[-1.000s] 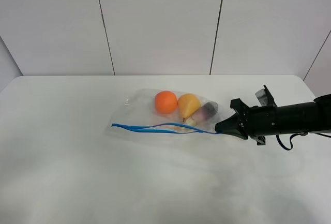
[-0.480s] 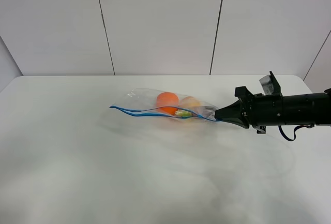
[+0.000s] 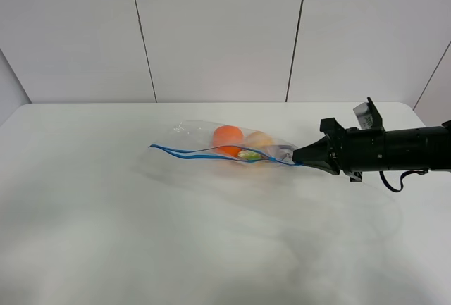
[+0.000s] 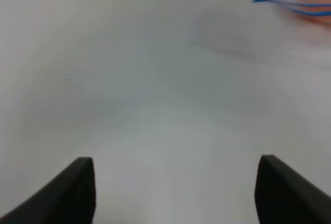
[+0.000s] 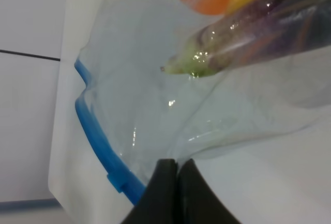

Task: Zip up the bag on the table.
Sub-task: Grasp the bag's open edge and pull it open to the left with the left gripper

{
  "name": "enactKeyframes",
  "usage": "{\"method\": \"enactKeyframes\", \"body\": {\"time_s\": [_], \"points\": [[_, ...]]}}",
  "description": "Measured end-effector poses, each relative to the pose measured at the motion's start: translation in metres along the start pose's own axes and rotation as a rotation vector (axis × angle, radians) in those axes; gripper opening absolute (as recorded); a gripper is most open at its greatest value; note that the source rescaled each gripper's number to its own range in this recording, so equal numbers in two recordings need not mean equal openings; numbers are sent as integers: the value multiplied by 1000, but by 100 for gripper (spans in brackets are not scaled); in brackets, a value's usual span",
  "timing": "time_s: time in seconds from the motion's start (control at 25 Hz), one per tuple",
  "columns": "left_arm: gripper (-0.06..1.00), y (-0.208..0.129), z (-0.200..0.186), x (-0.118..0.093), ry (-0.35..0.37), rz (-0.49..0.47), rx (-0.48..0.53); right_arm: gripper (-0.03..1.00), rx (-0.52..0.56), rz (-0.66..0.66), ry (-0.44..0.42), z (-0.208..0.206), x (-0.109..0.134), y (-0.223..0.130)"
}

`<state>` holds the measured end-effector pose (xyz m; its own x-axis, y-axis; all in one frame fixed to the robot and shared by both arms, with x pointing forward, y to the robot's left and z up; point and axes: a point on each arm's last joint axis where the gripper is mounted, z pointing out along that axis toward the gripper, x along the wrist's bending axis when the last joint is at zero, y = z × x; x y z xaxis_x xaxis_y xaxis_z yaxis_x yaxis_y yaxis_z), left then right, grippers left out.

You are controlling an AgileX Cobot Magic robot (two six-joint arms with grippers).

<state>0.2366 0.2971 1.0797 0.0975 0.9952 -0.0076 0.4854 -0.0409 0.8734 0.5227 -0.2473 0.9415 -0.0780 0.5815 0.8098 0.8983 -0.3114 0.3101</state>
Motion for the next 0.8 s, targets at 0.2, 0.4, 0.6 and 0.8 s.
{"method": "enactKeyframes", "body": {"time_s": [0.2,0.4,0.6,0.8], "points": [[100,48,17,0,-19,16,-38,0,4,-3,-2,0,0,0],[100,85,49,-4,-90,42,-9,0,6,-5,-2,0,0,-1],[100,111,93,-12,-209,44,0,0,6,-5,-2,0,0,-1],[100,128,137,-16,-280,31,51,0,10,-8,-4,0,0,-1]]}}
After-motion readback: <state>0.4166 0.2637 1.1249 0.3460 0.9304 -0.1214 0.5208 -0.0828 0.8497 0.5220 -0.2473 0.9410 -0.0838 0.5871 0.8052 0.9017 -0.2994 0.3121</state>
